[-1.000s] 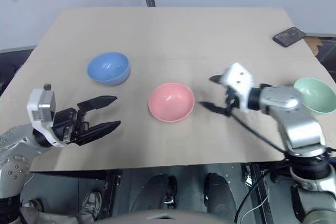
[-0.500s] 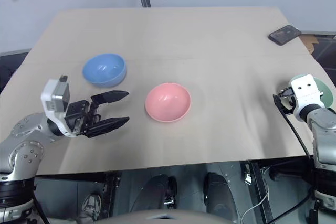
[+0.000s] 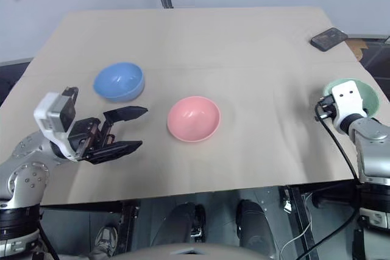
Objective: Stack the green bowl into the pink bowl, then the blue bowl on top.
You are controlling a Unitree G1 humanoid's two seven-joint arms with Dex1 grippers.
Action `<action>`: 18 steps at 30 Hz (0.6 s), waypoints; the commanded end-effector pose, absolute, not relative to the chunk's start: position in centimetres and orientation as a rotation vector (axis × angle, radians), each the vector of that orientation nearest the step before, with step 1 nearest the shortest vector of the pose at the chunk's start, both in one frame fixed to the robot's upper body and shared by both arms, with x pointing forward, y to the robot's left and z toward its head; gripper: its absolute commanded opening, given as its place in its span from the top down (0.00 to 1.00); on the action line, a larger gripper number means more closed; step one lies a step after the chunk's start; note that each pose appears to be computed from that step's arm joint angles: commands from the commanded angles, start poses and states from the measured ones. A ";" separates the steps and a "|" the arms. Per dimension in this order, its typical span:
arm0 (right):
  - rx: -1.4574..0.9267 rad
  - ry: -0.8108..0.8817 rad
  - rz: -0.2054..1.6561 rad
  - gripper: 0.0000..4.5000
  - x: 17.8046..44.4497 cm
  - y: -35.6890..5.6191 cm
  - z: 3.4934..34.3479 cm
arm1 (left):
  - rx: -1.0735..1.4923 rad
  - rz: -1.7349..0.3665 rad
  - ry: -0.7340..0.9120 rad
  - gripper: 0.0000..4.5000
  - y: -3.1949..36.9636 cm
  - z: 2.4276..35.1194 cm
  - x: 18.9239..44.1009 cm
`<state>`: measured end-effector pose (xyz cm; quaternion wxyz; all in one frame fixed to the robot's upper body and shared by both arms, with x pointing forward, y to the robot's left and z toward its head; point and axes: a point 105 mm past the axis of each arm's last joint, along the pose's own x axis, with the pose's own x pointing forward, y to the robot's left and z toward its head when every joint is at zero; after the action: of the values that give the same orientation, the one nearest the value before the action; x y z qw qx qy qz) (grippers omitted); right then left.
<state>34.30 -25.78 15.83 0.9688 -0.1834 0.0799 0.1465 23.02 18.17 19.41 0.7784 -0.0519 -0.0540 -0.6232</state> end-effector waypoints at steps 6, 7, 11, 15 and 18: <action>-0.383 -0.164 1.145 0.99 27.7 -6.5 22.1 | -0.077 -1.086 -0.147 0.00 20.2 19.1 25.0; -0.395 -0.166 1.200 0.99 27.3 -5.5 21.8 | -0.068 -1.037 -0.147 0.00 20.5 18.9 25.5; -0.475 -0.142 1.384 0.99 26.6 -2.4 19.6 | -0.007 -0.839 -0.142 0.00 22.0 18.5 27.5; -0.518 -0.121 1.476 0.91 26.7 -1.5 18.0 | 0.040 -0.710 -0.162 0.00 23.4 19.0 28.9; -0.545 -0.108 1.484 0.69 27.5 -1.5 17.5 | 0.069 -0.642 -0.174 0.00 23.9 19.4 29.4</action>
<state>27.48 -1.69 16.64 0.7120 -0.2305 -0.0233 0.6629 29.30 23.28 18.36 0.9387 0.0124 -0.0640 -0.3386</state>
